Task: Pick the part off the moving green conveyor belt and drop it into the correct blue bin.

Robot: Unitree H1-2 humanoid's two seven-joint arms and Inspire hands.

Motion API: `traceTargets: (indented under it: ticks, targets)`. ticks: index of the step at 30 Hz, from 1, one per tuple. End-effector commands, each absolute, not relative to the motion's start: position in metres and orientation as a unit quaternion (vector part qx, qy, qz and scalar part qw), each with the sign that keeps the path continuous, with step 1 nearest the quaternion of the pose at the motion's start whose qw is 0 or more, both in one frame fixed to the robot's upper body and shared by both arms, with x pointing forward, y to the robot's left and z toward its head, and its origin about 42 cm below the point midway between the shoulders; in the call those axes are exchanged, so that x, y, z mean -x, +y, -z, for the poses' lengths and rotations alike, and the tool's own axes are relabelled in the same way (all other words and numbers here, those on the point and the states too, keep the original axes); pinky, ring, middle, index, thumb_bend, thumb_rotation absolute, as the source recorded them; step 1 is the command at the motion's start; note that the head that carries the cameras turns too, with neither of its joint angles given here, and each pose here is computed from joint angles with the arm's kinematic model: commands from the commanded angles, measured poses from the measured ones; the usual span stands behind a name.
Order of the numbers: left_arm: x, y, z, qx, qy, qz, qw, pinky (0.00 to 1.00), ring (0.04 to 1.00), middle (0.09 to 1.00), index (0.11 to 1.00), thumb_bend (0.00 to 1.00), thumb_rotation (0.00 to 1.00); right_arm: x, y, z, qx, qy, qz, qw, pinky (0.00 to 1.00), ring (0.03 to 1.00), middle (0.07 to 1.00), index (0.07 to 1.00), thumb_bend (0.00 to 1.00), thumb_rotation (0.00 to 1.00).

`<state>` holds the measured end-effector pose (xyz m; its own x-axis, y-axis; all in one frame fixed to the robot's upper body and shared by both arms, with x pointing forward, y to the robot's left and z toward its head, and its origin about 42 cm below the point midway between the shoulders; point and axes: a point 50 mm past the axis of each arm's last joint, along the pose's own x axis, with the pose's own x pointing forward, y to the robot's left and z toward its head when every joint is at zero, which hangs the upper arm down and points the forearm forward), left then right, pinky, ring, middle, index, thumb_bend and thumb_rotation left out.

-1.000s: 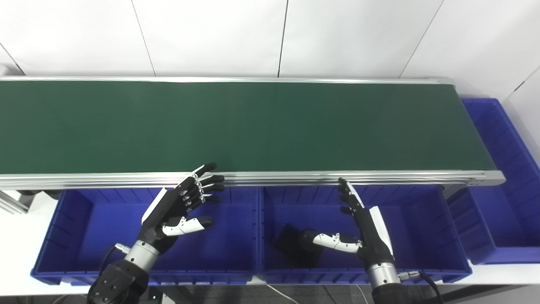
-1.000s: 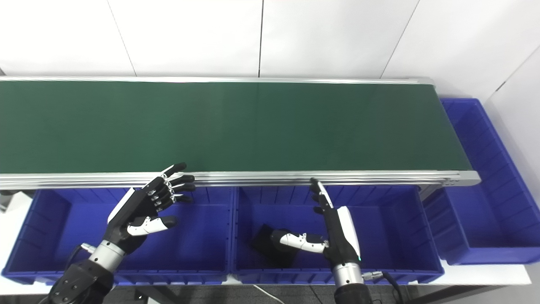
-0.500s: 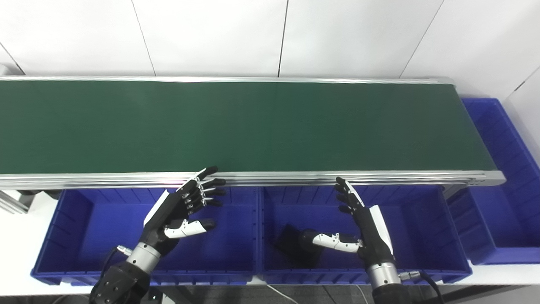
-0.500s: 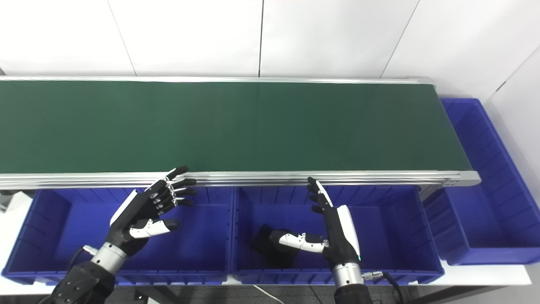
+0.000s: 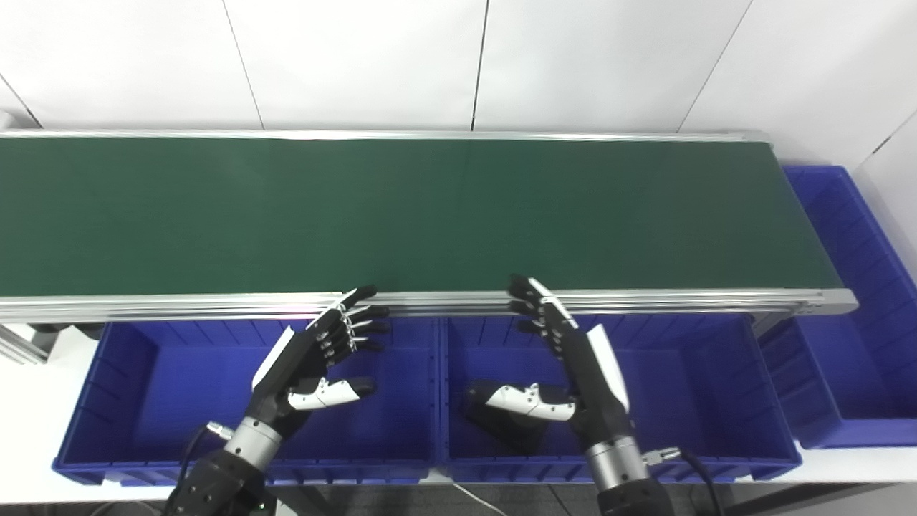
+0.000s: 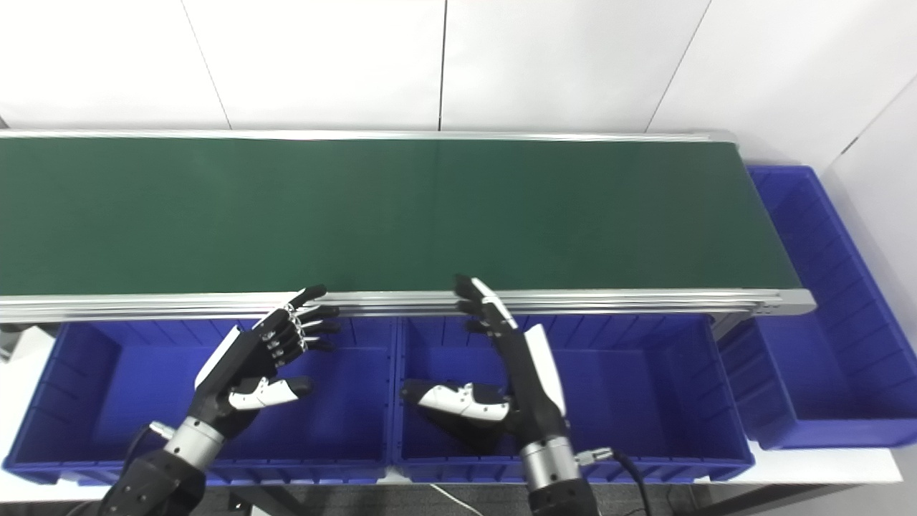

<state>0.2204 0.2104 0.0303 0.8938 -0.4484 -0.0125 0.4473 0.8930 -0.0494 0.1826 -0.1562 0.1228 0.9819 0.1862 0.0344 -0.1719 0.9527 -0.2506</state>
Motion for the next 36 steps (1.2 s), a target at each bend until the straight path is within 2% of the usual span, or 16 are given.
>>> traceTargets:
  ticks: [1,8,11,15,20,29,36]
  targets:
    - [-0.221,0.210,-0.039,0.014,-0.018,0.224,0.974,0.70,0.791,0.839,0.904,0.98,0.38,-0.191,-0.150,-0.136,0.112,-0.081,-0.101,0.985,0.77,0.835,0.860,0.872,0.96,0.39]
    - [-0.212,0.207,-0.036,0.013,-0.016,0.214,0.977,0.71,0.800,0.850,0.907,0.98,0.38,-0.209,-0.149,-0.127,0.119,-0.072,-0.135,0.981,0.75,0.824,0.847,0.869,0.97,0.40]
    - [-0.207,0.206,-0.035,0.018,-0.011,0.208,0.978,0.72,0.805,0.853,0.910,0.98,0.38,-0.223,-0.153,-0.118,0.110,-0.057,-0.171,0.977,0.78,0.838,0.860,0.885,1.00,0.35]
    - [-0.205,0.205,-0.034,0.014,-0.013,0.200,0.980,0.74,0.818,0.852,0.906,0.98,0.37,-0.231,-0.159,-0.108,0.095,-0.044,-0.187,0.977,0.79,0.837,0.854,0.876,0.99,0.34]
    - [-0.206,0.203,-0.031,0.007,-0.017,0.195,0.981,0.77,0.854,0.870,0.906,0.98,0.38,-0.233,-0.165,-0.088,0.073,-0.024,-0.184,0.980,0.78,0.836,0.849,0.869,0.90,0.48]
    - [-0.210,0.199,-0.027,0.007,-0.021,0.188,0.982,0.81,0.876,0.892,0.898,0.99,0.39,-0.226,-0.173,-0.071,0.063,-0.012,-0.167,0.984,0.78,0.832,0.847,0.869,0.84,0.50]
    - [-0.215,0.198,-0.026,0.000,-0.025,0.189,0.982,0.82,0.879,0.900,0.904,1.00,0.43,-0.220,-0.177,-0.068,0.061,-0.008,-0.156,0.986,0.78,0.837,0.857,0.883,0.79,0.53]
